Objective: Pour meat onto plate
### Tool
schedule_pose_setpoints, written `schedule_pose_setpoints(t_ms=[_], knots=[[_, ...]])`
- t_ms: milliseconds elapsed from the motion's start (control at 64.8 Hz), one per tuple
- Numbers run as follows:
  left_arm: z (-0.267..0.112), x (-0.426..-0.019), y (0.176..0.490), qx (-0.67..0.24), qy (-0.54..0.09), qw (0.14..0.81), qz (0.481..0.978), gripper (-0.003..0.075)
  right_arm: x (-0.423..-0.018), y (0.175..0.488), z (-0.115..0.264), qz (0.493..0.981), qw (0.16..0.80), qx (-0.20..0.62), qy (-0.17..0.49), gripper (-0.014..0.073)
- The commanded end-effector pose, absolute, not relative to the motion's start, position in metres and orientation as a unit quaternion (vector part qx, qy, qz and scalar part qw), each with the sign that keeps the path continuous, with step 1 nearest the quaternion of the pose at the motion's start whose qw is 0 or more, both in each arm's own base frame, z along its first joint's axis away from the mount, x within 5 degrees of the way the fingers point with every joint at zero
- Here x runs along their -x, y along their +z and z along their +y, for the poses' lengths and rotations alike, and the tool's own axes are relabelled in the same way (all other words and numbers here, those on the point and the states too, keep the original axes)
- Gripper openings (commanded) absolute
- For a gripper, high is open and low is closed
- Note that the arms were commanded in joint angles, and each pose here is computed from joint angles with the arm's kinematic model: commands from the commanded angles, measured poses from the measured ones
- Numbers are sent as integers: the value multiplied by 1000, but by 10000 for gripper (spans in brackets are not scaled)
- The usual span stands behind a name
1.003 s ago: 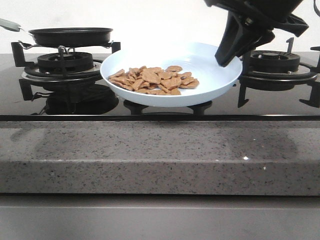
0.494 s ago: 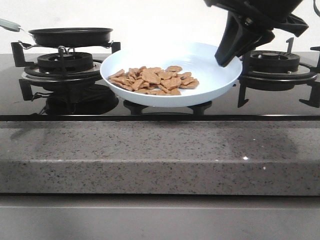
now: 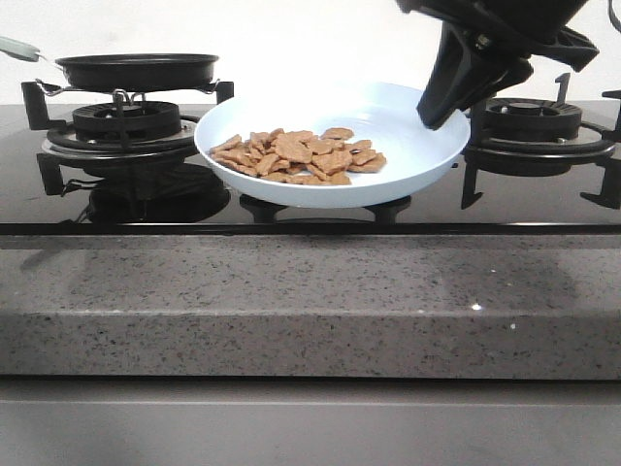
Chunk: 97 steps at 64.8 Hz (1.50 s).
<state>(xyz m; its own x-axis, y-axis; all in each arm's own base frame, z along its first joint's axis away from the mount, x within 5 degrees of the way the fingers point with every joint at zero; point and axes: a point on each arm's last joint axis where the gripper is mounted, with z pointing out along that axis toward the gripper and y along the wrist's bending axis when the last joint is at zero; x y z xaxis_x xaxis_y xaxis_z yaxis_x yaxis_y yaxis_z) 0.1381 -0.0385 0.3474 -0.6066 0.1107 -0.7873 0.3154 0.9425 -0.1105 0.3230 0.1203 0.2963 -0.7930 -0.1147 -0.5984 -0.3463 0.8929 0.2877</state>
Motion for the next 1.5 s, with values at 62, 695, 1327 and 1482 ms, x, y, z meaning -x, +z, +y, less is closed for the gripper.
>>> schedule_pose_setpoints(t_ms=[62,695,1327,1482], knots=[[-39,-138,361,-110,-129,467,868,513,-321,322,119,908,345,118,207,-60],[-39,-138,361,-109,-129,468,867,513,-389,380,104,890,368,103,247,-60],[-40,-138,361,-109,-131,466,868,513,-462,336,112,905,350,127,207,-45],[-40,-138,361,-109,-131,466,868,513,-466,328,111,909,343,127,201,92]])
